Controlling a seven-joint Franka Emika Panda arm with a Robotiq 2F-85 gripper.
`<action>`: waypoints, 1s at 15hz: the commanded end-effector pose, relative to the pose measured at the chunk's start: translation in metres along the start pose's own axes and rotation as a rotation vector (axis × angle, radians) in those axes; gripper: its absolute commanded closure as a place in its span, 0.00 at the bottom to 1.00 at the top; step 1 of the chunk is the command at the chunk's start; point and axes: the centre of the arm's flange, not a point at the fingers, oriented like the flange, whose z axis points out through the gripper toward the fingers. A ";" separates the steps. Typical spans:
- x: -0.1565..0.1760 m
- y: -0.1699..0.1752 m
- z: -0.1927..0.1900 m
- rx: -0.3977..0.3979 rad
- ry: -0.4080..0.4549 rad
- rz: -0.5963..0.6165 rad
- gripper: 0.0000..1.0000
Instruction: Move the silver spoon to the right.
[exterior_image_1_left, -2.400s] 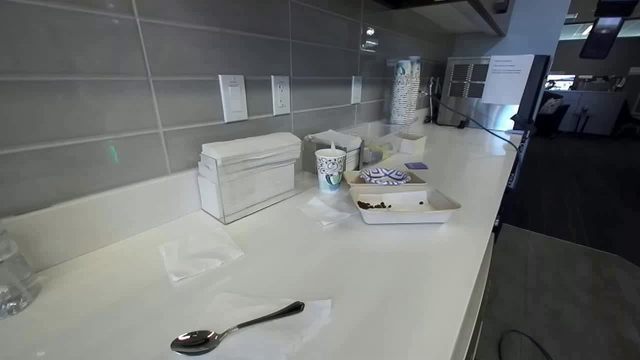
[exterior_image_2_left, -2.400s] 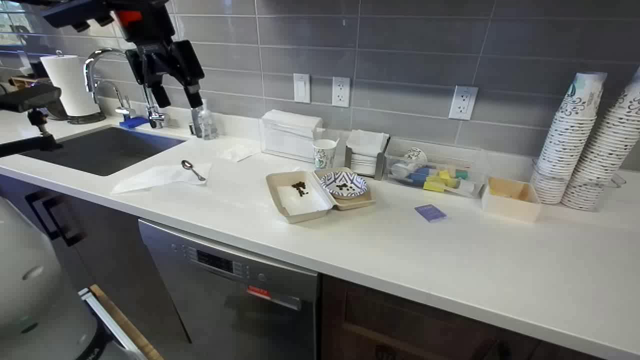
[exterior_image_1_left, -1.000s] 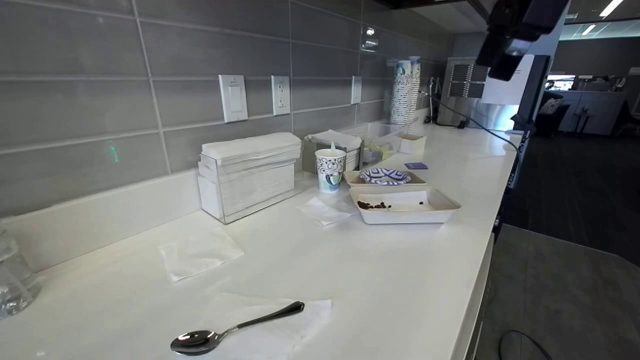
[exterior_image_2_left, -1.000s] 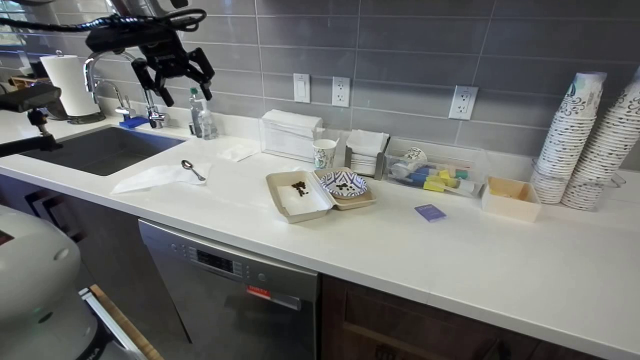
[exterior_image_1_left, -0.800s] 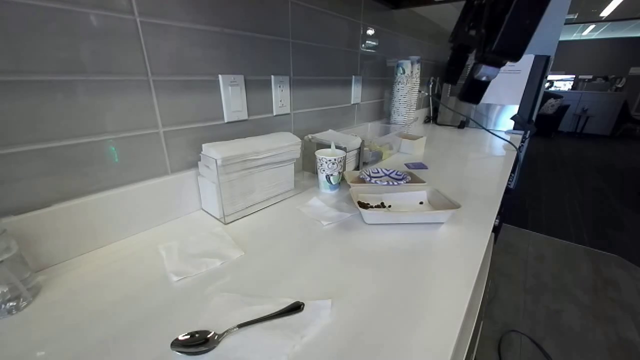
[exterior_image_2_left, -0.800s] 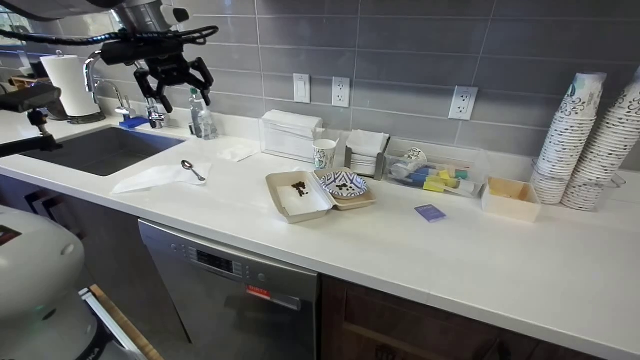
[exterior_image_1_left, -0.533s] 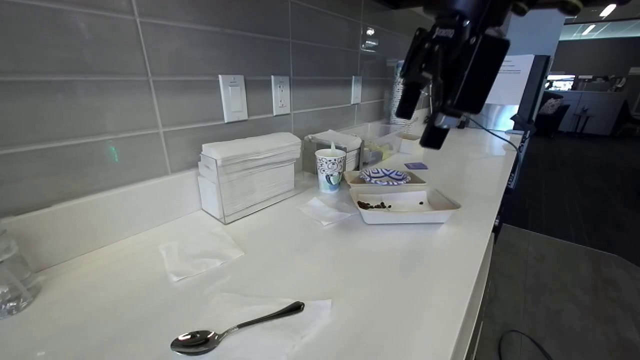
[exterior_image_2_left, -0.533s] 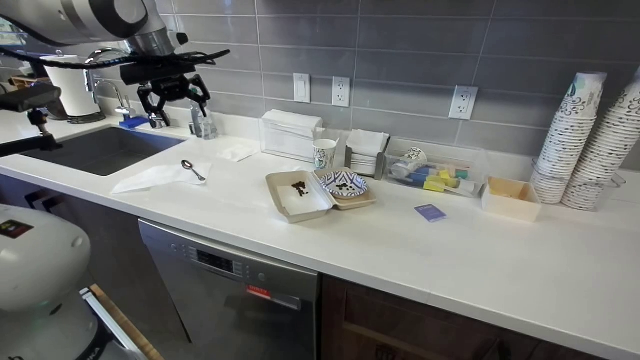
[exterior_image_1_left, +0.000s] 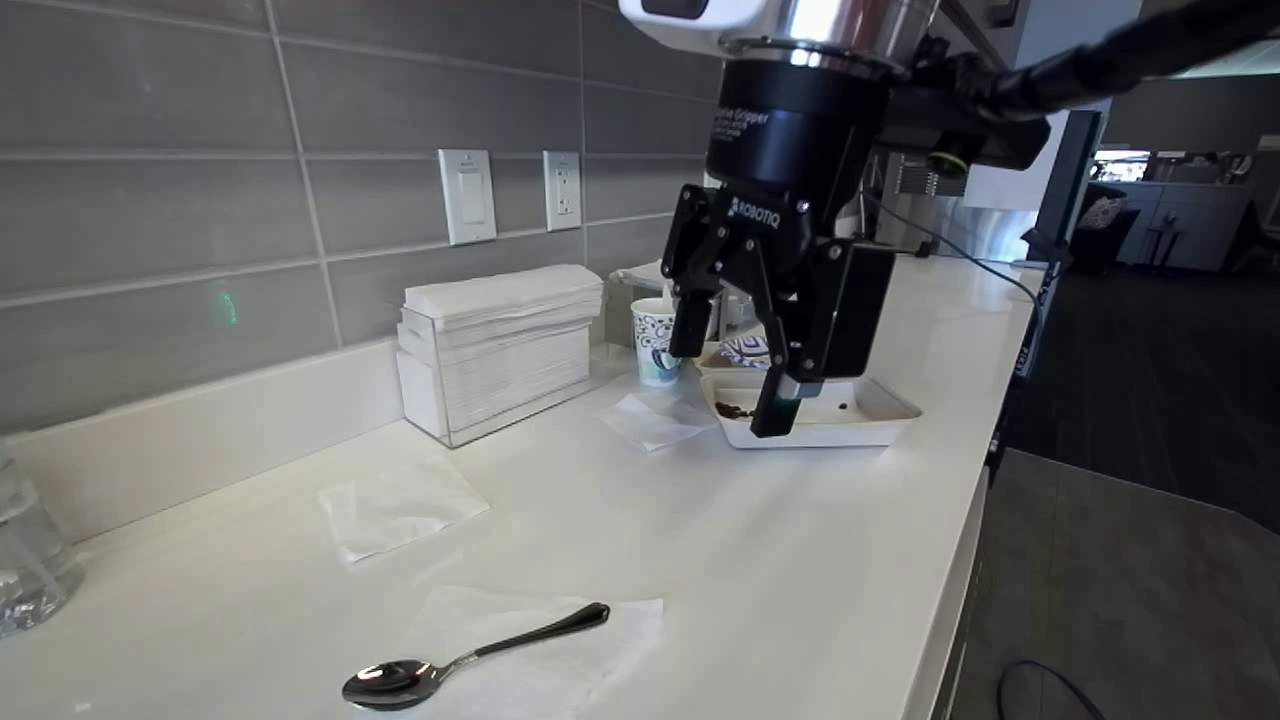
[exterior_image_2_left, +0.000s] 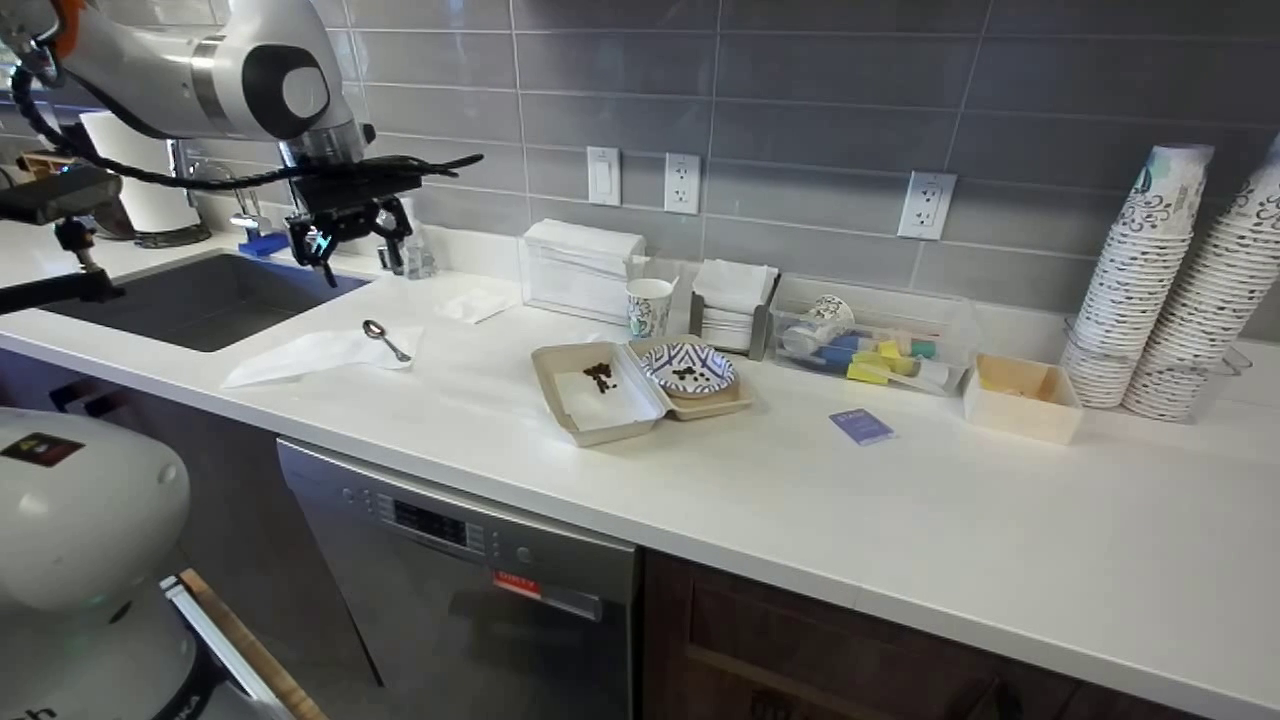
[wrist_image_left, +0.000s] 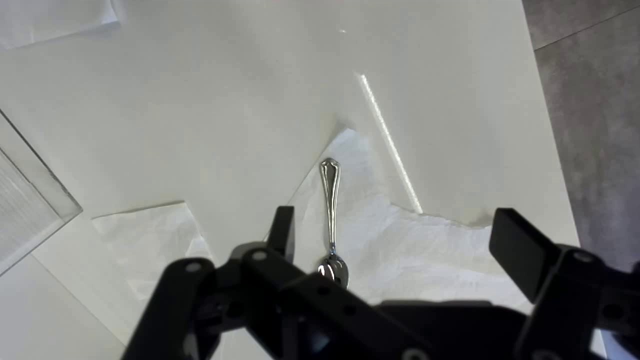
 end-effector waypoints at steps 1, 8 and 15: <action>0.000 0.001 0.001 0.001 -0.002 0.002 0.00; 0.009 0.007 0.008 -0.027 0.066 -0.069 0.00; 0.029 0.032 0.068 -0.052 0.294 -0.327 0.00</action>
